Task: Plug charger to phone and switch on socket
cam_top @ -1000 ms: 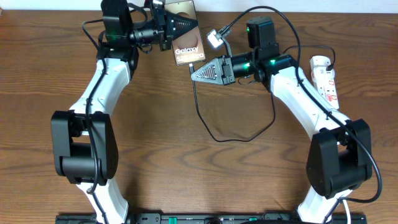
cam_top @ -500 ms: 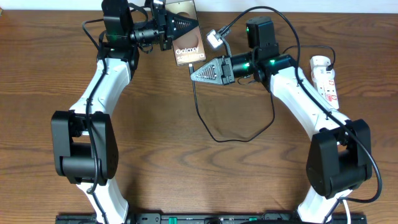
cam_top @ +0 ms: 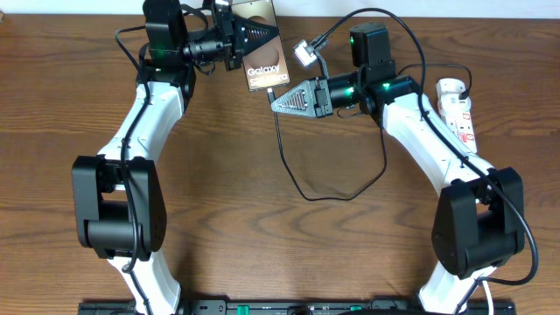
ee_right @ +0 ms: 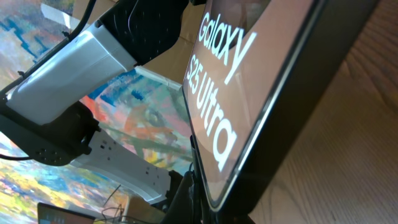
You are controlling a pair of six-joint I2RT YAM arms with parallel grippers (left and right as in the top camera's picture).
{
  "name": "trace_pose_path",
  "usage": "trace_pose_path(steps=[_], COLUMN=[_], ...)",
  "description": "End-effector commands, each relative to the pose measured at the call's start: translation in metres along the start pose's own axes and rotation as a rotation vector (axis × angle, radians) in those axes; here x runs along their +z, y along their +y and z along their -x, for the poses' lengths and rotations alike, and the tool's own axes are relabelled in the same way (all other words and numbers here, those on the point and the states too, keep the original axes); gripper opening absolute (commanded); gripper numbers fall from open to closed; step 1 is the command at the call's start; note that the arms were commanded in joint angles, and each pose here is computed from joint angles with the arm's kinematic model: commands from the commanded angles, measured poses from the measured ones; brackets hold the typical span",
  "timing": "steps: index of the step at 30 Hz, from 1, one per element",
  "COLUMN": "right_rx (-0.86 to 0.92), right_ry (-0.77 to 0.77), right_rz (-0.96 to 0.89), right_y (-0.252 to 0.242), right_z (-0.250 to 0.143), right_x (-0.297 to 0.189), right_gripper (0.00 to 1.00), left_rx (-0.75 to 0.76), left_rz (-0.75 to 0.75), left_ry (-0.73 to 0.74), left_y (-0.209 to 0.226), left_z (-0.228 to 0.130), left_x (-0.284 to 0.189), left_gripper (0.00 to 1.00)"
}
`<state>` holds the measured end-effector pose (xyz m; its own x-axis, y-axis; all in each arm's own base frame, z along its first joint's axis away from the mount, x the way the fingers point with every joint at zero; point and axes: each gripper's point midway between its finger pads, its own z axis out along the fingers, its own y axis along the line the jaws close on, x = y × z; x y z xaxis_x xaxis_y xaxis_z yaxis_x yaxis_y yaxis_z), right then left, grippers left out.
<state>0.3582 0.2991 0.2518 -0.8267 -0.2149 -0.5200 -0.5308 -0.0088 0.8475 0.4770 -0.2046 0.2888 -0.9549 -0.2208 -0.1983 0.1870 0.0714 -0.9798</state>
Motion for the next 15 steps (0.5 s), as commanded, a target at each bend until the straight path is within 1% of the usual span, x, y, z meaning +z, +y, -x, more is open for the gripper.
trace_pose_path(steps=[1,15], right_rx=[0.004,0.034], right_ry=[-0.018,-0.026], right_rz=[-0.013,-0.037], right_y=[-0.0035,-0.0078], right_z=[0.0042,0.0052], right_x=[-0.0074,-0.0074], right_gripper=[0.01,0.01], left_rx=[0.051,0.109], left_rz=[-0.019,-0.033], left_ry=[0.044,0.034], left_y=[-0.0072,-0.0129], left_z=[-0.0071,-0.004], left_x=[0.0013,-0.0011], left_gripper=[0.07,0.07])
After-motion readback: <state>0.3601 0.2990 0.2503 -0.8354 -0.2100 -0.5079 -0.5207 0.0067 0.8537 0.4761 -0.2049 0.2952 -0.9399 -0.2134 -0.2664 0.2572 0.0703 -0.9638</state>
